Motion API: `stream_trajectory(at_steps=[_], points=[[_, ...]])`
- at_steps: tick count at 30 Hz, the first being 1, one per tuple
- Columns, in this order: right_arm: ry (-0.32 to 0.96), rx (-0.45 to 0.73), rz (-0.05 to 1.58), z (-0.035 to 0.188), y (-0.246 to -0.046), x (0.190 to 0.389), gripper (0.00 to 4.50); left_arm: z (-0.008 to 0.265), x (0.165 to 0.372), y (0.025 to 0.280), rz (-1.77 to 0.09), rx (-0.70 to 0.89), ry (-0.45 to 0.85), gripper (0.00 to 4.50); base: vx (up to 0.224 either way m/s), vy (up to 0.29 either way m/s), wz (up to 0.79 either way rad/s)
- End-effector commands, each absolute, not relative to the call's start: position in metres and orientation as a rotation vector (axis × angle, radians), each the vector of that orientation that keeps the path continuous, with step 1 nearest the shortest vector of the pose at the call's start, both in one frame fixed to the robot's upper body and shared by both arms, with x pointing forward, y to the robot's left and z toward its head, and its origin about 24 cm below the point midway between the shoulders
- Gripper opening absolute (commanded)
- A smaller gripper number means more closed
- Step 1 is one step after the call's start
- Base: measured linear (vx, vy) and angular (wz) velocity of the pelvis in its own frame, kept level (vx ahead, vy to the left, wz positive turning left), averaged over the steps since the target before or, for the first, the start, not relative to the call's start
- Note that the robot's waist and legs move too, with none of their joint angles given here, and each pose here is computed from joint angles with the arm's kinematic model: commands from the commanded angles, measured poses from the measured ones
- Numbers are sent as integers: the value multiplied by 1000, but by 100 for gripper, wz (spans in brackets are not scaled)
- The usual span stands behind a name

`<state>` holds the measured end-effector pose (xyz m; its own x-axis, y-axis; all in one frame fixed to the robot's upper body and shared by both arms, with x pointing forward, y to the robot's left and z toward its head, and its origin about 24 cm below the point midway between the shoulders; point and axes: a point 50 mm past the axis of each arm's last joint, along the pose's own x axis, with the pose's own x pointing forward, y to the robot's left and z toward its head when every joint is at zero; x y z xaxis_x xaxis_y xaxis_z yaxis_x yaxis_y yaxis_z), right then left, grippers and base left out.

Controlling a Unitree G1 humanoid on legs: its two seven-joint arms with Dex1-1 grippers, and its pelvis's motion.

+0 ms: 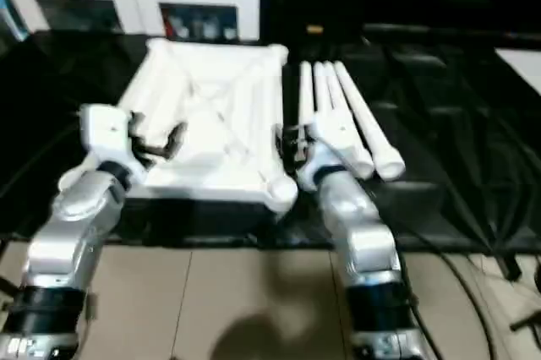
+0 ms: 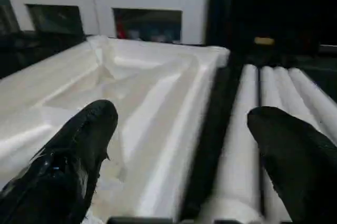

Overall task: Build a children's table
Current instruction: Move to table

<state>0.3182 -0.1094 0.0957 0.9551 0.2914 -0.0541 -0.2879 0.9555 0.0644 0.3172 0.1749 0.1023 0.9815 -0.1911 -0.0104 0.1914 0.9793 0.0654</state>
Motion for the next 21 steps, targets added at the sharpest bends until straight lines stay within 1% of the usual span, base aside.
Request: stream_trajectory(at_steps=[1, 10, 14, 17, 18, 19, 20, 21], points=[[54, 53, 331, 99, -104, 318, 450, 105, 318, 175, -202, 73, -1, 446, 138, 61, 3], [55, 39, 363, 100, -104, 318, 450, 106, 319, 175, -221, 82, -5, 446, 74, -31, 6], [50, 38, 382, 101, -104, 318, 450, 106, 319, 175, -229, 84, -6, 446, 141, 39, -2], [43, 30, 411, 103, -105, 318, 450, 107, 320, 174, -247, 91, -8, 446, 82, 9, 5], [43, 28, 427, 104, -106, 318, 450, 107, 319, 171, -280, 78, -13, 446, 58, -62, 4], [41, 20, 472, 106, -108, 317, 450, 108, 317, 164, -391, 46, -6, 446, 58, -62, 4], [41, 20, 472, 106, -108, 317, 450, 108, 317, 164, -391, 46, -6, 446, 45, -103, 10], [43, 17, 509, 107, -108, 316, 450, 109, 316, 160, -458, 40, -9, 446, 31, -104, 4]])
